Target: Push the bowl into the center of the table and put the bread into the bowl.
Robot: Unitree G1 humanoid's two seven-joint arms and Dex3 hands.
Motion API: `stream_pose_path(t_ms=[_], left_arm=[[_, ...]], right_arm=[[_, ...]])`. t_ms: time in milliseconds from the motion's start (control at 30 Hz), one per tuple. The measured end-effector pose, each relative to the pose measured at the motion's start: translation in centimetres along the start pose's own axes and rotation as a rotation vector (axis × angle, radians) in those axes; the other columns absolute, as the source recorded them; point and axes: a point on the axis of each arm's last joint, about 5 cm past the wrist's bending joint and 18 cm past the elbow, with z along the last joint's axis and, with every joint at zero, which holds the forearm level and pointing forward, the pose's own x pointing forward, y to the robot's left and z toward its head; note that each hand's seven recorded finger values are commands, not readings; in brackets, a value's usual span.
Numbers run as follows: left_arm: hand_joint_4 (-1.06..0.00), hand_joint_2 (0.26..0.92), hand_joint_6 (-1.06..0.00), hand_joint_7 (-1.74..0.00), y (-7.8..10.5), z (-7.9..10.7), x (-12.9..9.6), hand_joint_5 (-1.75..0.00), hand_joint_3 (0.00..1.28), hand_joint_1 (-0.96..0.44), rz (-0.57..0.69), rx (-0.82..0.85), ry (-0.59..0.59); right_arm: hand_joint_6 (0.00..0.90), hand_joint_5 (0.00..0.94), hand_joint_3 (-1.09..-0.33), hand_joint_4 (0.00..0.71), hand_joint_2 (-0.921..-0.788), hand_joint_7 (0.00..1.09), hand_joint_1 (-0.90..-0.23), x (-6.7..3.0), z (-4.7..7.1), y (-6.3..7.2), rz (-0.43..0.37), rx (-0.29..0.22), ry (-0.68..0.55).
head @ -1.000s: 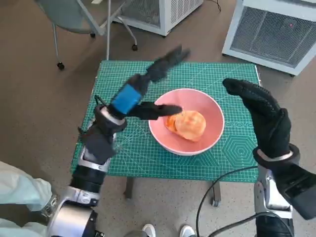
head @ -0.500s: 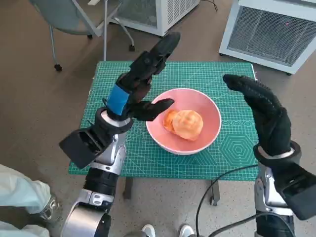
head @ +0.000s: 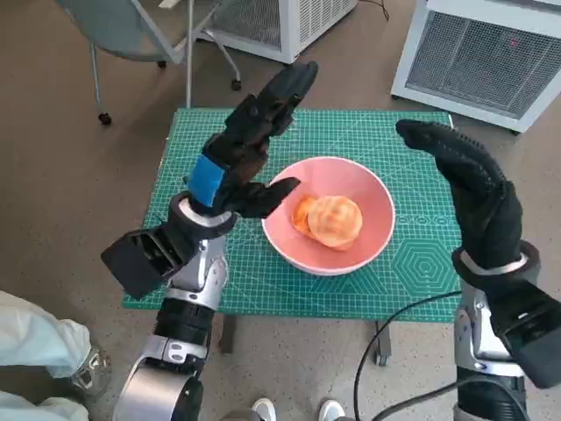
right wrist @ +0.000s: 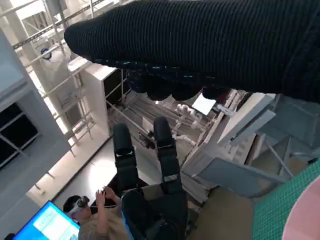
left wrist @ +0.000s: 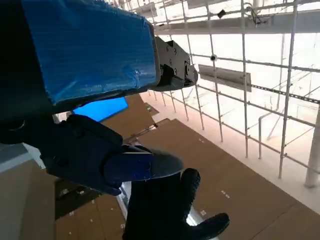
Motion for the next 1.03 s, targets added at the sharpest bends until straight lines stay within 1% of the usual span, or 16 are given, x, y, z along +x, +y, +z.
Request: stream_pose_path(t_ms=[233, 433, 700, 1033], left_arm=[[-0.17, 0.921, -0.23, -0.01, 0.1, 0.1, 0.3, -0.01, 0.42, -0.6, -0.005, -0.022, -0.012], [-0.16, 0.921, -0.23, -0.01, 0.2, 0.2, 0.5, -0.01, 0.41, -0.6, -0.012, -0.03, -0.016], [-0.16, 0.921, -0.22, -0.01, 0.3, 0.4, 0.7, 0.0, 0.41, -0.63, -0.015, -0.027, -0.026], [-0.16, 0.921, -0.22, -0.01, 0.4, 0.5, 0.8, 0.0, 0.4, -0.65, -0.019, -0.019, -0.032]], right_arm=[[-0.001, 0.003, -0.687, 0.097, -0.921, 0.37, -0.565, 0.57, 0.5, -0.3, 0.018, -0.034, -0.026], [-0.001, 0.003, -0.684, 0.097, -0.921, 0.37, -0.577, 0.8, 0.8, -0.5, 0.021, -0.051, -0.032], [-0.001, 0.001, -0.68, 0.094, -0.921, 0.38, -0.588, 1.35, 1.1, -0.6, 0.024, -0.08, -0.031], [-0.001, 0.0, -0.663, 0.09, -0.921, 0.39, -0.591, 1.95, 1.3, -0.7, 0.013, -0.079, -0.043]])
